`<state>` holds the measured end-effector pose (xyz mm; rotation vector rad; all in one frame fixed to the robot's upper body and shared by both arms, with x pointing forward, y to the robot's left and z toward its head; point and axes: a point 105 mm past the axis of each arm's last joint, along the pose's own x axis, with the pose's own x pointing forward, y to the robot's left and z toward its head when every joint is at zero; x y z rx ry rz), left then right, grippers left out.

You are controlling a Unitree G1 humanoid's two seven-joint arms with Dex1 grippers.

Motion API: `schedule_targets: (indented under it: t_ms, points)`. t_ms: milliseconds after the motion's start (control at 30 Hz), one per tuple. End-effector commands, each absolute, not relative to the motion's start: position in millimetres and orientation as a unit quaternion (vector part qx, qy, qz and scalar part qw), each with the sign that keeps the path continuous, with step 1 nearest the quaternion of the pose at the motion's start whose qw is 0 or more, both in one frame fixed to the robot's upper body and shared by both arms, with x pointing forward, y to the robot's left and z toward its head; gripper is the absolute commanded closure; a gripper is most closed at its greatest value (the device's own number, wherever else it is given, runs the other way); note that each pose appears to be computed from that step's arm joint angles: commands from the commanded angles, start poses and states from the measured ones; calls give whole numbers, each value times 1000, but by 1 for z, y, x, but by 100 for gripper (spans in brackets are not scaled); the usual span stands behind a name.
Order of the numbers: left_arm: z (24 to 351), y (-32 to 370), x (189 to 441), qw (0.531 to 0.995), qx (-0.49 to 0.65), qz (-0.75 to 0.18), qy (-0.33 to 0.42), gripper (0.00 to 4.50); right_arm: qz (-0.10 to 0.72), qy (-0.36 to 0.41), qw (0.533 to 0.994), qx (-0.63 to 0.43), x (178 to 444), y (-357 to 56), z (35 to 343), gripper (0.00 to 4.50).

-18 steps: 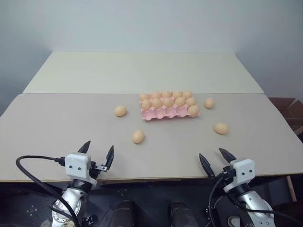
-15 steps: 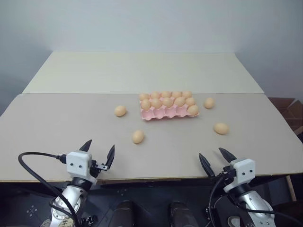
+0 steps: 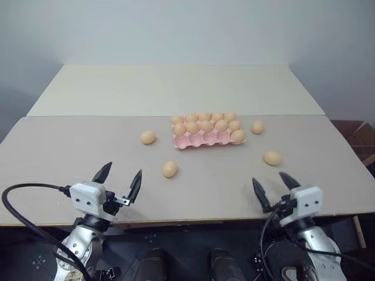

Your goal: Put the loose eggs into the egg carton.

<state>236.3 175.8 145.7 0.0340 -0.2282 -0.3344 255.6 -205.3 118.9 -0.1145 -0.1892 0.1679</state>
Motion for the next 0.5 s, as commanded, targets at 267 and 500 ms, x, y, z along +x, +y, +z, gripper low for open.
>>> schedule_targets:
  t_ms: [267, 500]
  points:
    - [157, 133, 243, 921, 62, -379, -72, 1, 88, -78, 989, -86, 257, -216, 154, 0]
    - [154, 122, 253, 907, 56, -412, -65, 1, 119, -33, 984, -130, 264, -220, 158, 0]
